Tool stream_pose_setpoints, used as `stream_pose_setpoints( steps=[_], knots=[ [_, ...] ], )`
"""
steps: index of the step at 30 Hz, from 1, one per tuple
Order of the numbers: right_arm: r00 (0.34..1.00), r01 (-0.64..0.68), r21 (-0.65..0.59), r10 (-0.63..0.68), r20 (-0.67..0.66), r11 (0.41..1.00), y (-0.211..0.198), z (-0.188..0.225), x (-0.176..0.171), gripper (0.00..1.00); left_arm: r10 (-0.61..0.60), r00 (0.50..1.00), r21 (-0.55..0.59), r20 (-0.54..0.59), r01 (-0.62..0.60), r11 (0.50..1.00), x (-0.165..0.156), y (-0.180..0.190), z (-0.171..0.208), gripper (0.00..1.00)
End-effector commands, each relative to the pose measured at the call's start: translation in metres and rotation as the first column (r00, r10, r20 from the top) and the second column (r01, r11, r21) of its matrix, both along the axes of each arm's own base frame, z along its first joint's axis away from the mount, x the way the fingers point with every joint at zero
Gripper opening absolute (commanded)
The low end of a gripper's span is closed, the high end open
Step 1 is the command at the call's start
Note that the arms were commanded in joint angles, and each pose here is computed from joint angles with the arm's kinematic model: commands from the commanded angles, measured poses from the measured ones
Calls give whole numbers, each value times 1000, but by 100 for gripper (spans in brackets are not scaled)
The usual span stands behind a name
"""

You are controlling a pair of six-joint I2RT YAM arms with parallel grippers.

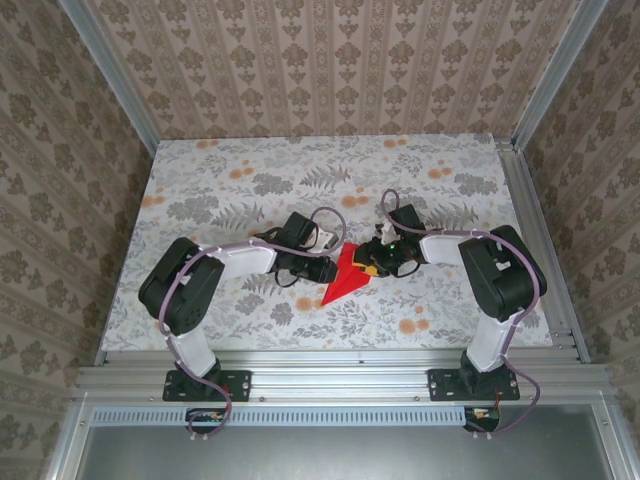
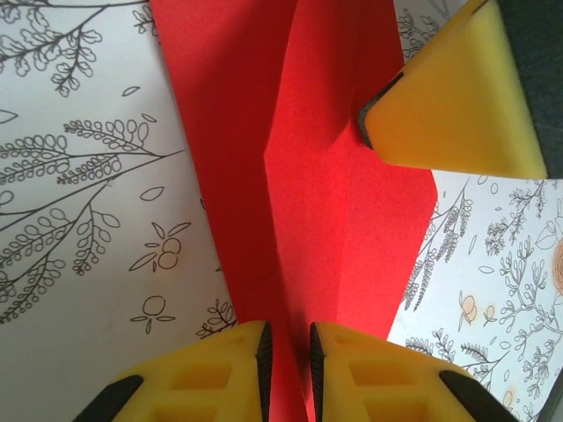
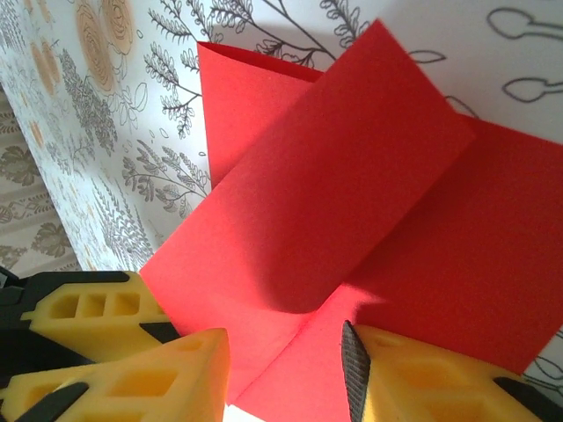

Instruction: Fold a paper plane with a square sheet of paper (pick it up from the middle)

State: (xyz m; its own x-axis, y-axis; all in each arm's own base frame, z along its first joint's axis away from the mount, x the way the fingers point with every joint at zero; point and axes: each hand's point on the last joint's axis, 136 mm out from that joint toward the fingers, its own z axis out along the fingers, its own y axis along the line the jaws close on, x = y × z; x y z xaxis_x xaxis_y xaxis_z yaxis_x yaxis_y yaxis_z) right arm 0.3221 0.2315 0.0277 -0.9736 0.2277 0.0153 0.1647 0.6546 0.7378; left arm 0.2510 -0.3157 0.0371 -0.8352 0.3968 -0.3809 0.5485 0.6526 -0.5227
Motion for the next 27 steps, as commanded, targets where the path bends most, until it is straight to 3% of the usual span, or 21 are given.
stream_pose_setpoints(
  steps=[1, 13, 20, 27],
  knots=[
    [1000, 7, 20, -7, 13, 1000, 9, 4, 9, 41, -24, 1000, -16, 7, 24, 1000, 4, -3, -1, 19],
    [1000, -5, 36, 4, 10, 999, 20, 8, 10, 41, -27, 999, -9, -23, 27, 1000, 2, -1, -14, 12],
    [1000, 2, -62, -3, -10, 998, 5, 3, -4, 41, -22, 999, -78, -34, 20, 997, 3, -5, -1, 9],
    [1000, 5, -35, -6, -6, 999, 6, 4, -7, 42, -10, 999, -125, -52, 3, 992, 6, -7, 9, 3]
  ],
)
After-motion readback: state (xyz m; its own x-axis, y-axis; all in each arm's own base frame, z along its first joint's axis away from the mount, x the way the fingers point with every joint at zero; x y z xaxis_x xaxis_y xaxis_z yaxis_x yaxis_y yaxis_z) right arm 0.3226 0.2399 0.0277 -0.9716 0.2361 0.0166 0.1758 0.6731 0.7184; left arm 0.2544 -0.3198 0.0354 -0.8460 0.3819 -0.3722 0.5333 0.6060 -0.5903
